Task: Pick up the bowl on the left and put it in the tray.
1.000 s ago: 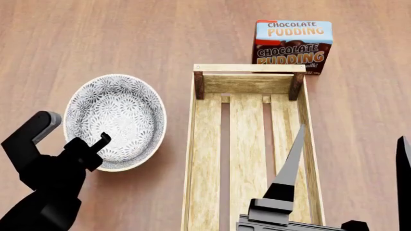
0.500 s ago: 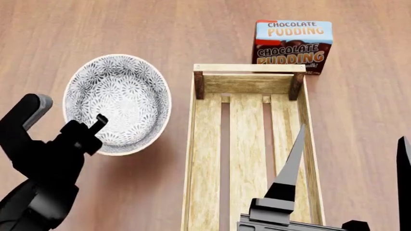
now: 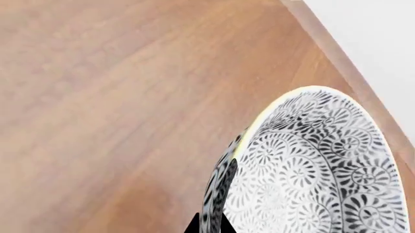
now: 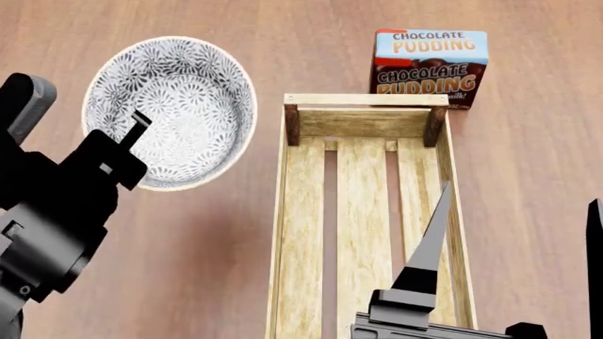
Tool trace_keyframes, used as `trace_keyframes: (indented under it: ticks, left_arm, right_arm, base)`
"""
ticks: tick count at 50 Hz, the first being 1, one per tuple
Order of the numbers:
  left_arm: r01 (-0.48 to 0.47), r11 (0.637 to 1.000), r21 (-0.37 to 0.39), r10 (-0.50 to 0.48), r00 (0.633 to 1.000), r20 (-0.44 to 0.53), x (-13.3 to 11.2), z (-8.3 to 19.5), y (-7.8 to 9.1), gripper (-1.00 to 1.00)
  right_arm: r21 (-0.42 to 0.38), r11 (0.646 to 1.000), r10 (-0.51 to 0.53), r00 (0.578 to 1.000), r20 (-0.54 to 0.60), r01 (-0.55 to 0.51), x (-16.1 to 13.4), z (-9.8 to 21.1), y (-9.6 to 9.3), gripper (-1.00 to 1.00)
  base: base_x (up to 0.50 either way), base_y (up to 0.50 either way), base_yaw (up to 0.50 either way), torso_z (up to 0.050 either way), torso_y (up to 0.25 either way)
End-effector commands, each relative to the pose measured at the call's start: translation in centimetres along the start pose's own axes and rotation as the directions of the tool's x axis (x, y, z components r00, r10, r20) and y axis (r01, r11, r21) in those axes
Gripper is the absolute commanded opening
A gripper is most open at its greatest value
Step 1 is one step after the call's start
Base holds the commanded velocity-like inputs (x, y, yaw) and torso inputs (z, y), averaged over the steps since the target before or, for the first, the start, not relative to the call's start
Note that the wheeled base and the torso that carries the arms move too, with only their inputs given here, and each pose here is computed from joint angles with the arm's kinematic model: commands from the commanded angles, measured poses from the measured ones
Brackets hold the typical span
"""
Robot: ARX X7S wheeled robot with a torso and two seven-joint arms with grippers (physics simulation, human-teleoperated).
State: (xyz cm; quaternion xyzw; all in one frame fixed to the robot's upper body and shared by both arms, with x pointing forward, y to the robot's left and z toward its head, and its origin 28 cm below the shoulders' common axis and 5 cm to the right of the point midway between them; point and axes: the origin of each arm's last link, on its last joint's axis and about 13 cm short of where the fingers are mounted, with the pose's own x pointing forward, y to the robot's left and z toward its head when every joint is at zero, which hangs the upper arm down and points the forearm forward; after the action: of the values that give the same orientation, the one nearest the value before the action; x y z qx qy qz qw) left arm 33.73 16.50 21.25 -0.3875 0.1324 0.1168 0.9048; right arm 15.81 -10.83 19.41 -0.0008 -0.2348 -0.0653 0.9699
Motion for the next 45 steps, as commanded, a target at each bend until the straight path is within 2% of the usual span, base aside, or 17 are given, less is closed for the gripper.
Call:
trace_keyframes:
  ticks: [1, 3, 4, 6, 7, 9, 10, 15, 23, 24, 26, 32, 35, 37, 39, 45]
  left_arm:
    - [-0.091, 0.995, 0.037, 0.095, 0.988, -0.121, -2.5, 1.0, -2.7, -1.00]
    - [-0.068, 0.996, 0.054, 0.073, 0.993, -0.091, -2.9, 1.0, -3.1, -1.00]
    - [-0.085, 0.994, 0.070, 0.092, 0.990, -0.105, -3.1, 0.9, -3.2, -1.00]
    - [-0.081, 0.996, 0.049, 0.086, 0.989, -0.122, -3.4, 0.9, -3.4, -1.00]
    - [-0.080, 0.993, 0.090, 0.095, 0.980, -0.173, -3.6, 0.8, -3.5, -1.00]
    - [-0.078, 0.992, 0.102, 0.095, 0.981, -0.170, -3.7, 0.7, -3.7, -1.00]
    - [-0.089, 0.986, 0.142, 0.114, 0.977, -0.181, -3.9, 0.6, -3.9, -1.00]
    - [-0.055, 0.991, 0.123, 0.081, 0.973, -0.218, -4.9, 0.5, -4.6, -1.00]
    - [-0.061, 0.992, 0.112, 0.086, 0.967, -0.238, -5.0, -0.2, -5.0, -1.00]
    - [-0.067, 0.995, 0.079, 0.085, 0.964, -0.254, -5.0, -0.3, -5.0, -1.00]
    - [-0.050, 0.995, 0.090, 0.071, 0.966, -0.248, -5.3, -0.5, -5.2, -1.00]
    - [-0.059, 0.998, 0.037, 0.067, 0.960, -0.272, -5.2, -1.1, -5.5, -1.00]
    - [-0.029, 0.999, 0.020, 0.033, 0.964, -0.264, -5.6, -1.5, -5.8, -1.00]
    - [-0.021, 0.999, 0.032, 0.029, 0.957, -0.288, -5.7, -1.8, -5.8, -1.00]
    - [0.027, 0.998, 0.056, -0.007, 0.946, -0.325, -5.7, -2.4, -5.9, -1.00]
    - [0.036, 0.998, 0.054, -0.015, 0.938, -0.347, -5.7, -3.2, -6.3, -1.00]
  right_arm:
    - [-0.004, 1.000, -0.004, 1.000, -0.003, 0.004, 0.1, -0.1, 0.0, 1.00]
    - [-0.003, 1.000, -0.001, 1.000, -0.001, 0.001, 0.1, -0.1, 0.0, 1.00]
    - [-0.003, 1.000, 0.001, 1.000, 0.000, -0.001, 0.0, 0.0, 0.1, 1.00]
    - [-0.003, 1.000, 0.000, 1.000, -0.001, 0.000, 0.0, -0.1, 0.0, 1.00]
    - [-0.002, 1.000, 0.000, 1.000, -0.001, 0.000, 0.0, -0.1, 0.0, 1.00]
    - [-0.002, 1.000, 0.000, 1.000, 0.001, 0.000, 0.0, 0.0, 0.0, 1.00]
    - [-0.002, 1.000, 0.000, 1.000, 0.003, 0.000, 0.0, 0.1, 0.0, 1.00]
    - [-0.002, 1.000, -0.001, 1.000, 0.002, 0.001, 0.0, 0.1, 0.0, 1.00]
    - [-0.002, 1.000, 0.002, 1.000, 0.001, -0.002, 0.0, 0.1, 0.0, 1.00]
    - [-0.002, 1.000, 0.004, 1.000, 0.002, -0.004, 0.0, 0.1, 0.1, 1.00]
    - [-0.002, 1.000, 0.004, 1.000, 0.002, -0.004, 0.0, 0.0, 0.0, 1.00]
    - [-0.003, 1.000, 0.002, 1.000, 0.005, -0.002, 0.0, 0.2, 0.0, 1.00]
    - [-0.003, 1.000, 0.001, 1.000, 0.005, -0.001, 0.0, 0.2, 0.0, 1.00]
    - [-0.003, 1.000, 0.001, 1.000, 0.005, -0.001, 0.0, 0.2, 0.0, 1.00]
    - [-0.003, 1.000, 0.000, 1.000, 0.006, 0.000, 0.0, 0.2, 0.0, 1.00]
    - [-0.001, 1.000, -0.005, 1.000, 0.008, 0.005, 0.0, 0.4, -0.2, 1.00]
  base:
    - [0.00, 0.00, 0.00, 0.000, 0.000]
    - [0.00, 0.00, 0.00, 0.000, 0.000]
    - [0.00, 0.00, 0.00, 0.000, 0.000]
    - [0.00, 0.00, 0.00, 0.000, 0.000]
    - [0.00, 0.00, 0.00, 0.000, 0.000]
    - [0.00, 0.00, 0.00, 0.000, 0.000]
    - [0.00, 0.00, 0.00, 0.000, 0.000]
    - [0.00, 0.00, 0.00, 0.000, 0.003]
    - [0.00, 0.00, 0.00, 0.000, 0.000]
    - [0.00, 0.00, 0.00, 0.000, 0.000]
    - [0.00, 0.00, 0.00, 0.000, 0.000]
    - [0.00, 0.00, 0.00, 0.000, 0.000]
    - [0.00, 0.00, 0.00, 0.000, 0.000]
    - [0.00, 0.00, 0.00, 0.000, 0.000]
    - [0.00, 0.00, 0.00, 0.000, 0.000]
    - [0.00, 0.00, 0.00, 0.000, 0.000]
